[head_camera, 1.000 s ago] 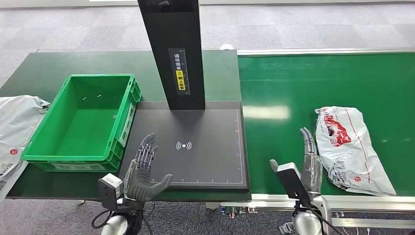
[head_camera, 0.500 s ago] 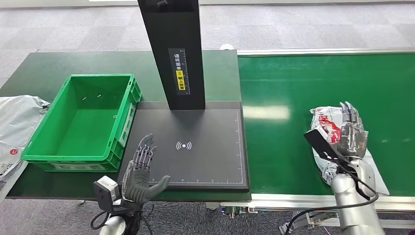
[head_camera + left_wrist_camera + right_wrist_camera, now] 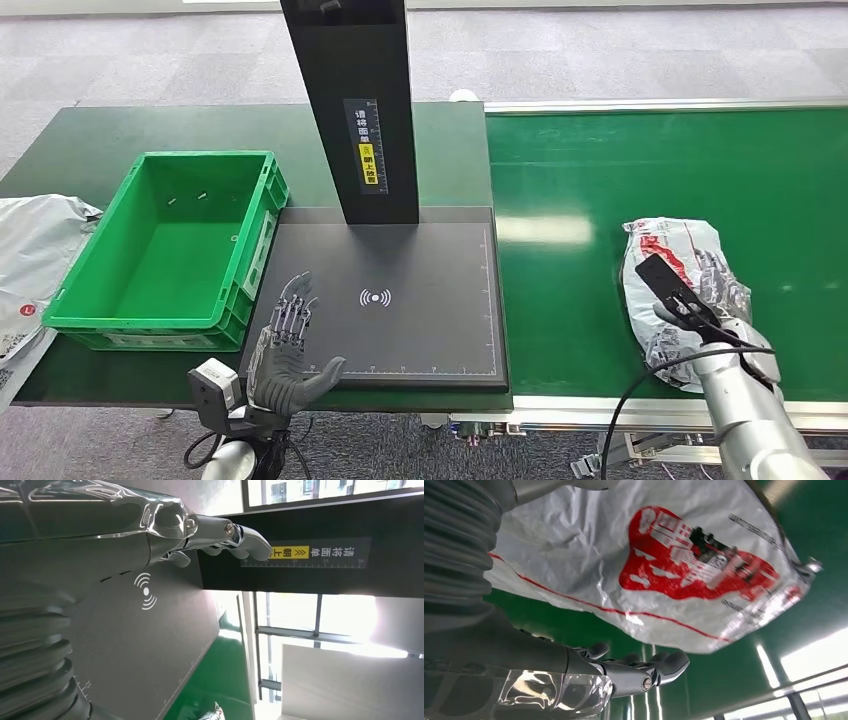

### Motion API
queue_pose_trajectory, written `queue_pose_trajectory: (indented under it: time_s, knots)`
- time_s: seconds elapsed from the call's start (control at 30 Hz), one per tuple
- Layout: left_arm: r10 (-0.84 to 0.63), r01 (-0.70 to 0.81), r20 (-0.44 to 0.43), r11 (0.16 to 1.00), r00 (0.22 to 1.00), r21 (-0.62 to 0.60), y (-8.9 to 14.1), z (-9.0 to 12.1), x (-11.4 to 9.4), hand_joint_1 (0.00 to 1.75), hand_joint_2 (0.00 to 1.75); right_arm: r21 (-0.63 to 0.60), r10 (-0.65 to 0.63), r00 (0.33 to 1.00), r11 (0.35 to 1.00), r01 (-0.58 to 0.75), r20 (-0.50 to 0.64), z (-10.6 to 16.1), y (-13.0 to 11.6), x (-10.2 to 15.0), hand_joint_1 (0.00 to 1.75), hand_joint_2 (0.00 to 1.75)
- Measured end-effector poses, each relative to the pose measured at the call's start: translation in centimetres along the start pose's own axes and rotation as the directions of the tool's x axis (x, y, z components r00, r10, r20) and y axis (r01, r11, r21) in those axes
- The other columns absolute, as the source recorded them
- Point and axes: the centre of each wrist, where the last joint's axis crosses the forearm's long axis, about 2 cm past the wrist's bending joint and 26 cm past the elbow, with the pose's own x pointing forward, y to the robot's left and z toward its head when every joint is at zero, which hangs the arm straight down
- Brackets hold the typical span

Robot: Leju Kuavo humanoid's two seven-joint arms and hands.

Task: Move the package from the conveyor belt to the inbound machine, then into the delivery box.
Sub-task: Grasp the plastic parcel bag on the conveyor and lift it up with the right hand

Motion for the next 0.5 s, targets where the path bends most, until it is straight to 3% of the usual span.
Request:
queue_pose_trajectory:
  time_s: [0.17,0.3,0.43,0.5]
  knots:
    - [-0.006,0.006,-0.011,1.000,1.000,0.004,0.1,-0.2,0.1,0.00,1.75,0.228,0.080,0.983,0.973,-0.040,-0.167,0.4,1.3,-0.8,0.00,1.75]
    - [-0.013,0.013,-0.011,1.000,1.000,0.012,0.2,-0.6,0.0,0.00,1.75,0.333,0.186,0.957,0.937,-0.104,-0.223,0.4,1.8,-0.9,0.00,1.75]
    - [-0.016,0.016,-0.013,1.000,1.000,0.018,0.1,-0.7,-0.1,0.00,1.75,0.384,0.270,0.933,0.908,-0.165,-0.238,0.4,2.0,-0.6,1.75,1.75]
    - [-0.018,0.018,-0.012,1.000,1.000,0.020,0.1,-0.9,0.0,0.00,1.75,0.415,0.297,0.927,0.891,-0.184,-0.227,0.4,2.1,-0.5,1.75,1.75]
